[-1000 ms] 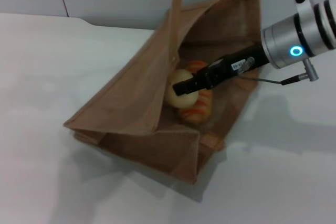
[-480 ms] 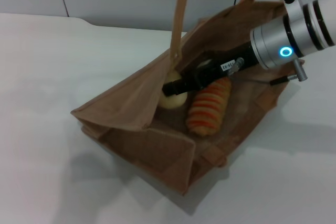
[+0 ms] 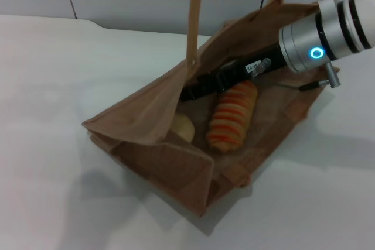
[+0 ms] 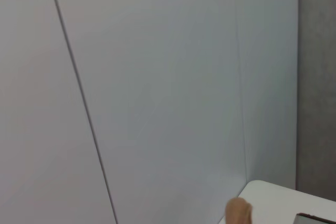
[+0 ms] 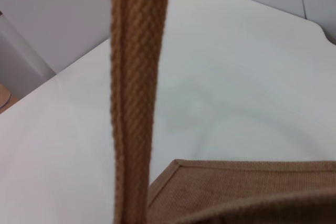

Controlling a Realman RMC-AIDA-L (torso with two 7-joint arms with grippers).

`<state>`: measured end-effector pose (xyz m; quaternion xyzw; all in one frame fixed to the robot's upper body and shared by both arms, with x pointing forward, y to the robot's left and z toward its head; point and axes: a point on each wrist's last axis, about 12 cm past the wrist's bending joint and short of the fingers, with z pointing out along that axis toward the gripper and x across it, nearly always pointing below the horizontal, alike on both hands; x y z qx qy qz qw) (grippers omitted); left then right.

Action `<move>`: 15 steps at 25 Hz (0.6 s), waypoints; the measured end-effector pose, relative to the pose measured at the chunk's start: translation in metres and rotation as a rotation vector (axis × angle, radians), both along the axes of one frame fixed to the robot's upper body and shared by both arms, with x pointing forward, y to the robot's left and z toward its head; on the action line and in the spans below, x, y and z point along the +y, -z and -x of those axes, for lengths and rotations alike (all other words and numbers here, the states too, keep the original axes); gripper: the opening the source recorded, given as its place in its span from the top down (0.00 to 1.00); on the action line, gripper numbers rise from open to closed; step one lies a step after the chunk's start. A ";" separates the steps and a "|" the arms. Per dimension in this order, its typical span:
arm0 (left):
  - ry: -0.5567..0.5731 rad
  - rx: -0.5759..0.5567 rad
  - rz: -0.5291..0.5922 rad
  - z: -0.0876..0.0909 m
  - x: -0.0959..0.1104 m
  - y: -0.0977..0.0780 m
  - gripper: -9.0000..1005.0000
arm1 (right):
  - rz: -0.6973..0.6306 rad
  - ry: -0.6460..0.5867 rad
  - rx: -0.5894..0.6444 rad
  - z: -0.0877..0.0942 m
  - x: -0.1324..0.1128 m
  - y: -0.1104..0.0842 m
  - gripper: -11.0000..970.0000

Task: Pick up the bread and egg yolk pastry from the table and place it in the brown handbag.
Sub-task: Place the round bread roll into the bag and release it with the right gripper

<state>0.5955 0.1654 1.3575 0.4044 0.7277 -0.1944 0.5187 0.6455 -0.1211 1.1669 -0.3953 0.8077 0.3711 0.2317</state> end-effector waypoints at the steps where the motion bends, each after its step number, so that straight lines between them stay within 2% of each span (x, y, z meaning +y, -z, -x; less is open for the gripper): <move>1: -0.001 0.001 0.000 0.000 0.000 0.000 0.90 | 0.000 0.002 0.002 0.000 0.000 0.000 0.35; 3: -0.002 0.001 0.002 0.000 0.000 0.000 0.90 | 0.001 0.004 0.007 0.000 0.000 0.000 0.20; 11: -0.021 0.003 0.009 -0.001 0.006 0.003 0.90 | -0.004 -0.024 0.027 0.004 -0.001 -0.003 0.19; 15: -0.080 0.008 0.001 -0.004 0.019 0.011 0.90 | 0.011 -0.012 0.030 0.004 -0.018 -0.007 0.19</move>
